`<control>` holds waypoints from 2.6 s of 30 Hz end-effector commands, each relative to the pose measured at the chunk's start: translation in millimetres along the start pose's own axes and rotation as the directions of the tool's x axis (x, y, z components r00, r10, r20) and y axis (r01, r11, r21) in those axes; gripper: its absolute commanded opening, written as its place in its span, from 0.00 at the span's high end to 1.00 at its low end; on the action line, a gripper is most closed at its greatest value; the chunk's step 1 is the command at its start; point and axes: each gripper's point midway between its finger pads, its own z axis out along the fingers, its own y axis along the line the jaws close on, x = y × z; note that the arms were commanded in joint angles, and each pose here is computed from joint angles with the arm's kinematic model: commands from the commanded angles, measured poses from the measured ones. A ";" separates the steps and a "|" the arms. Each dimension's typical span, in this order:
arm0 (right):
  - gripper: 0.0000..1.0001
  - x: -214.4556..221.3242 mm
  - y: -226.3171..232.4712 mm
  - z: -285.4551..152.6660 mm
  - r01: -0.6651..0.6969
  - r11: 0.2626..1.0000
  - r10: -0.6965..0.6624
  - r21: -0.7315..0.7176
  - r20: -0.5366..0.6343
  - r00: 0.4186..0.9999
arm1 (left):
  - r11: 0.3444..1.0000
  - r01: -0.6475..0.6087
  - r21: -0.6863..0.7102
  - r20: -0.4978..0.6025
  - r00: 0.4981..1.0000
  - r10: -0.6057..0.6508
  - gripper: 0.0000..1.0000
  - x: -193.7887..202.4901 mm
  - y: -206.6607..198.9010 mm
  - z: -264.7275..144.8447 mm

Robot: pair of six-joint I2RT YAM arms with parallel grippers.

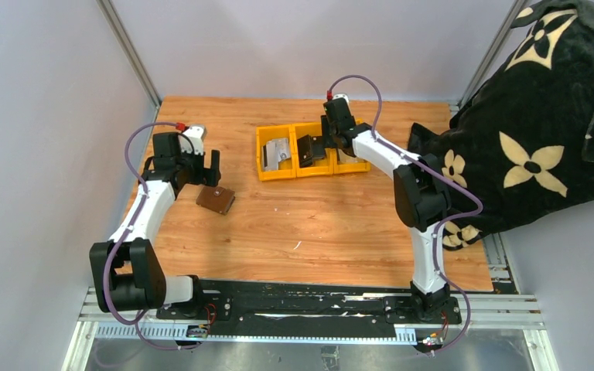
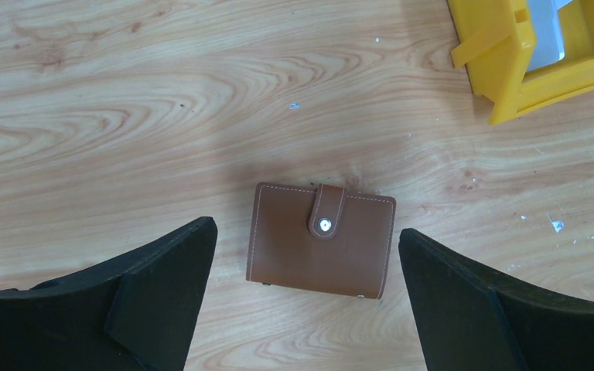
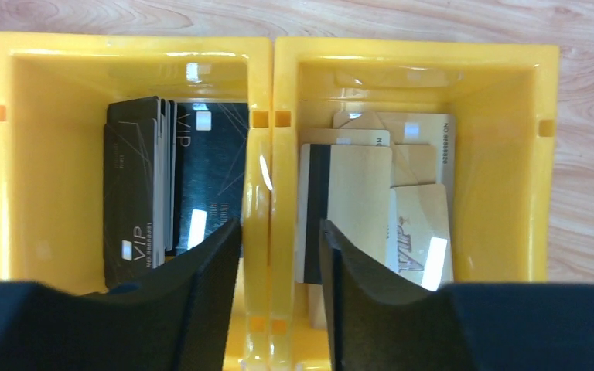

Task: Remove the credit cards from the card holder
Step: Move the storage box to the center of the board, then open the card holder at the center of the board.

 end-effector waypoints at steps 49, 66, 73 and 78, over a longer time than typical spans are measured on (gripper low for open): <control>0.26 43.2 82.1 -208.1 0.093 0.982 -0.046 -0.166 0.265 0.963 | 0.986 -0.071 0.149 -0.437 0.890 0.130 0.42 71.8 26.2 50.7; 0.18 50.7 150.8 -223.1 0.228 0.914 -0.140 -0.337 0.267 0.953 | 0.977 0.008 0.215 -0.489 0.866 0.101 0.47 94.6 25.7 63.7; 0.17 58.7 182.7 -228.8 0.275 0.833 -0.166 -0.480 0.257 0.952 | 0.962 -0.019 0.274 -0.478 0.865 0.153 0.89 98.1 17.4 53.1; 0.16 65.3 215.4 -233.9 0.302 0.735 -0.191 -0.607 0.242 0.951 | 0.943 -0.114 0.313 -0.442 0.861 0.250 1.00 97.7 15.0 32.0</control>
